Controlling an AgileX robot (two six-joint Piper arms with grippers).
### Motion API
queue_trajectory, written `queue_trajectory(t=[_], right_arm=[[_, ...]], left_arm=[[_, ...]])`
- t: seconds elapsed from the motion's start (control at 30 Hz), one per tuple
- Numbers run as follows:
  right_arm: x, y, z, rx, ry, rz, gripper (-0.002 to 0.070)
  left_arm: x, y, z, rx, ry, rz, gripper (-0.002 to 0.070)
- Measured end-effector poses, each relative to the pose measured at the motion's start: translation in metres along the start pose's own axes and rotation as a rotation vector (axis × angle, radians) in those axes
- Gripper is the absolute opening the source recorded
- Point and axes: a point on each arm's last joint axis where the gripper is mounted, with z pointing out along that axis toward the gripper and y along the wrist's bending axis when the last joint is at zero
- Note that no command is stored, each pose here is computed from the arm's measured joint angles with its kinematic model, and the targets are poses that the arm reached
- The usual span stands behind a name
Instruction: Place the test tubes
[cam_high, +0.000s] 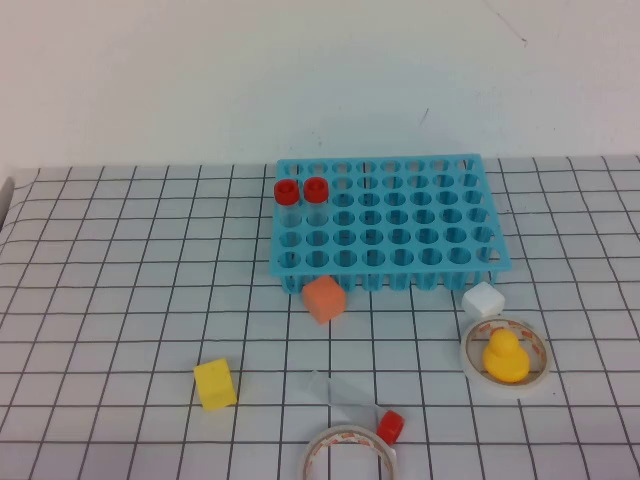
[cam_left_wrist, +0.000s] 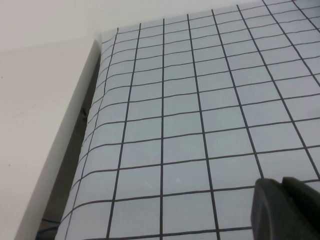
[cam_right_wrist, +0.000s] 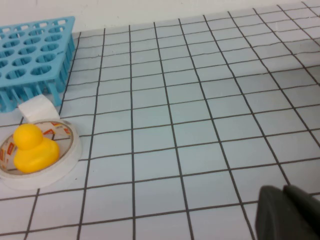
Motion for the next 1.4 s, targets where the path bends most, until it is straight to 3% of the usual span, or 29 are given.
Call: queue_trajectory(t=[0.83,1.0,1.1,1.17,1.27,1.4], right_arm=[[0.000,0.000,0.000,0.000,0.000,0.001,-0.0001],[0.000,0.000,0.000,-0.001,0.000,0.002,-0.0001],[0.000,0.001,0.000,-0.008,0.001,0.018,-0.0001],[0.000,0.004,0.000,-0.040,0.007,0.098,-0.0001],[0.000,0.013,-0.001,-0.136,0.029,0.383,-0.0001],[-0.001,0.025,-0.003,-0.278,0.080,0.780,-0.0001]], left_arm=[[0.000,0.000,0.000,-0.003,0.002,0.012,-0.0002],[-0.001,-0.001,0.000,0.014,-0.015,-0.050,-0.0002],[-0.005,-0.005,0.000,0.058,-0.055,-0.249,-0.0002],[-0.012,-0.007,-0.001,0.114,-0.107,-0.543,-0.0002],[-0.019,-0.008,-0.002,0.189,-0.160,-0.945,-0.0002],[-0.023,-0.008,-0.003,0.217,-0.182,-1.088,-0.0001]])
